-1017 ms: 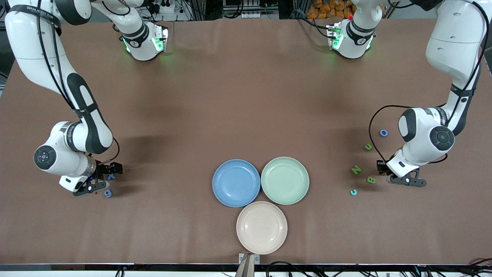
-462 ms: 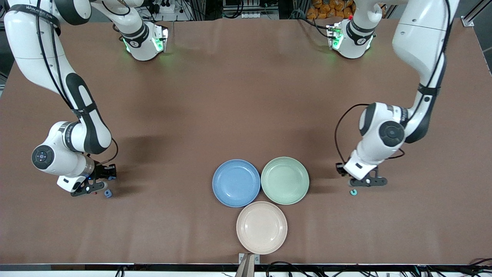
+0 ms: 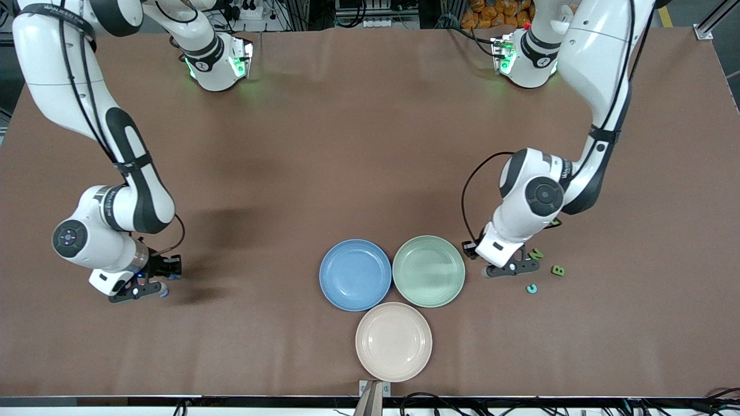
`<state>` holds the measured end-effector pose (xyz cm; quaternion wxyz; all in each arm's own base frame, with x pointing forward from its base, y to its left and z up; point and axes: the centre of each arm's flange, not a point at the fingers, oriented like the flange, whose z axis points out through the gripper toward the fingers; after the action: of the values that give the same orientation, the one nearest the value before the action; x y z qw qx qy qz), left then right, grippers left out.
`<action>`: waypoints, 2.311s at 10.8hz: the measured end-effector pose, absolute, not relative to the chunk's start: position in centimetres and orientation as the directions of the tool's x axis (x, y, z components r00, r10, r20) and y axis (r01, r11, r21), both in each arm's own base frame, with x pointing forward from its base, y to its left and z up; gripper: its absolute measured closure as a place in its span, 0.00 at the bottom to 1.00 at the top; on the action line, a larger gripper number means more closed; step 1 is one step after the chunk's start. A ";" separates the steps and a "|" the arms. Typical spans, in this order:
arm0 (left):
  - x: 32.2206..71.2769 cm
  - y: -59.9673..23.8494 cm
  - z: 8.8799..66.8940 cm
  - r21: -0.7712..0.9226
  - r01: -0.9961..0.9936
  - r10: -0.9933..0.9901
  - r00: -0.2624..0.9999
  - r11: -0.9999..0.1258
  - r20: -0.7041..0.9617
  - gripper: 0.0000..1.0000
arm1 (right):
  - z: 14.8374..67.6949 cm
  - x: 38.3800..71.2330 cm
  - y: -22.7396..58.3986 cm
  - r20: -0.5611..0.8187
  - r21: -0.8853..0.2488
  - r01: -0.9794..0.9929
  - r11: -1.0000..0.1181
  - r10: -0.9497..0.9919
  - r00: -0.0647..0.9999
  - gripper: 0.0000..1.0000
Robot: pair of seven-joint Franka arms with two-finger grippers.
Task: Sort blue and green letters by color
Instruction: 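Carry the green d to the green plate while the right gripper grasps the X, then drop the blue X into the blue plate while the left gripper releases the d, then grasp the green N with the left gripper while the right gripper reaches the 6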
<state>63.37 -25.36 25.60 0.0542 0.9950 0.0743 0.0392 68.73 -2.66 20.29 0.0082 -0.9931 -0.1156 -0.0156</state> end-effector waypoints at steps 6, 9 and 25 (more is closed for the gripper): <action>63.3 -32.5 21.2 0.127 0.189 0.196 0.980 -0.974 0.043 0.57 | 23.2 69.2 14.3 0.016 -0.126 -0.103 -0.987 -0.106 0.994 0.72; 64.2 -31.5 22.0 0.112 0.164 0.172 0.983 -0.980 0.070 0.19 | 23.2 67.1 23.1 -0.065 -0.204 -0.343 -0.917 -0.337 0.939 0.72; 65.2 -8.6 20.7 -0.010 0.146 0.146 0.988 -0.989 -0.043 0.00 | 23.3 68.1 33.2 -0.030 -0.289 -0.675 -0.679 -0.698 0.715 0.00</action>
<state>65.21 -8.60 20.70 -0.0034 0.9971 0.0734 -0.0217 68.06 33.24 23.31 0.1407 -0.9153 0.3751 -0.0413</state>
